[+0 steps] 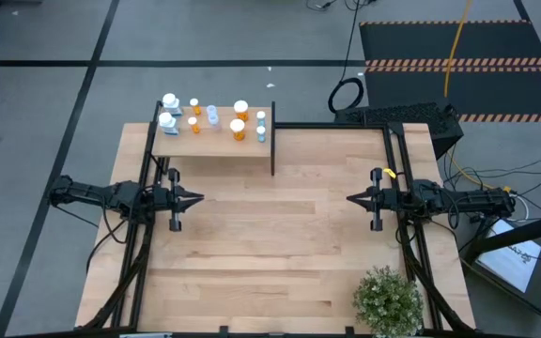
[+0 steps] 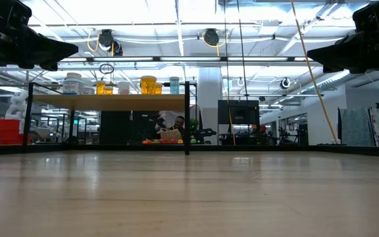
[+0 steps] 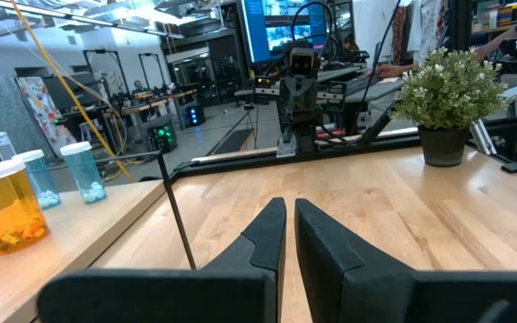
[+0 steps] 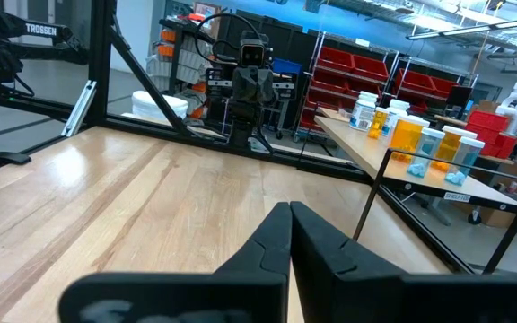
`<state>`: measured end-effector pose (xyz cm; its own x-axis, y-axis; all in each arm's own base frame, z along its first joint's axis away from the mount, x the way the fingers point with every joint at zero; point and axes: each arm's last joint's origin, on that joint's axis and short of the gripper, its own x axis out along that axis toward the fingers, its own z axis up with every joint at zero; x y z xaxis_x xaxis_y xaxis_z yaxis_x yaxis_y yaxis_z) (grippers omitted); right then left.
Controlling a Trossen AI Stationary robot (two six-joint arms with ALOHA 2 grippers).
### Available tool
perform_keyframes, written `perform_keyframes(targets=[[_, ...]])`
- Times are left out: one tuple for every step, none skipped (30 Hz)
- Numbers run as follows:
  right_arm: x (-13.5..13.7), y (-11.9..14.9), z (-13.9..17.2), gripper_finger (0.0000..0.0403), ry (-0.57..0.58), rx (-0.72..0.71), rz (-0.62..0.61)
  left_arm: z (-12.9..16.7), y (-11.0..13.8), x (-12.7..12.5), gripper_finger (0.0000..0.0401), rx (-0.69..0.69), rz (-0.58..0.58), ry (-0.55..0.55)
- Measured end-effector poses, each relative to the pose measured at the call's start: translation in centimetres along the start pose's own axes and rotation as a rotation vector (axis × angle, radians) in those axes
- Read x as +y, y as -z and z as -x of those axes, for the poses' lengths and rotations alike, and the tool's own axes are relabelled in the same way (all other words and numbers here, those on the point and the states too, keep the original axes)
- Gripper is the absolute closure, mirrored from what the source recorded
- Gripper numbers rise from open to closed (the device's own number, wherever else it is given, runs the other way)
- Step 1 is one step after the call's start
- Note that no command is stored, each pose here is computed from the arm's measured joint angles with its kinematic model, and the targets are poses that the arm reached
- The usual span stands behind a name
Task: Pick and place medicine bottles onto shelf by color
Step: Return to Home Position
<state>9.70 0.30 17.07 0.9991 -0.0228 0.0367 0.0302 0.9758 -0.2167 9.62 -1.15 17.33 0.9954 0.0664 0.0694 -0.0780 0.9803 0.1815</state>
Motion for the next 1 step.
perform_keyframes(targets=[[0.0, 0.0, 0.0, 0.0403, 0.0, 0.0, 0.0, 0.0, 0.0, 0.0, 0.037, 0.0, 0.0, 0.001]])
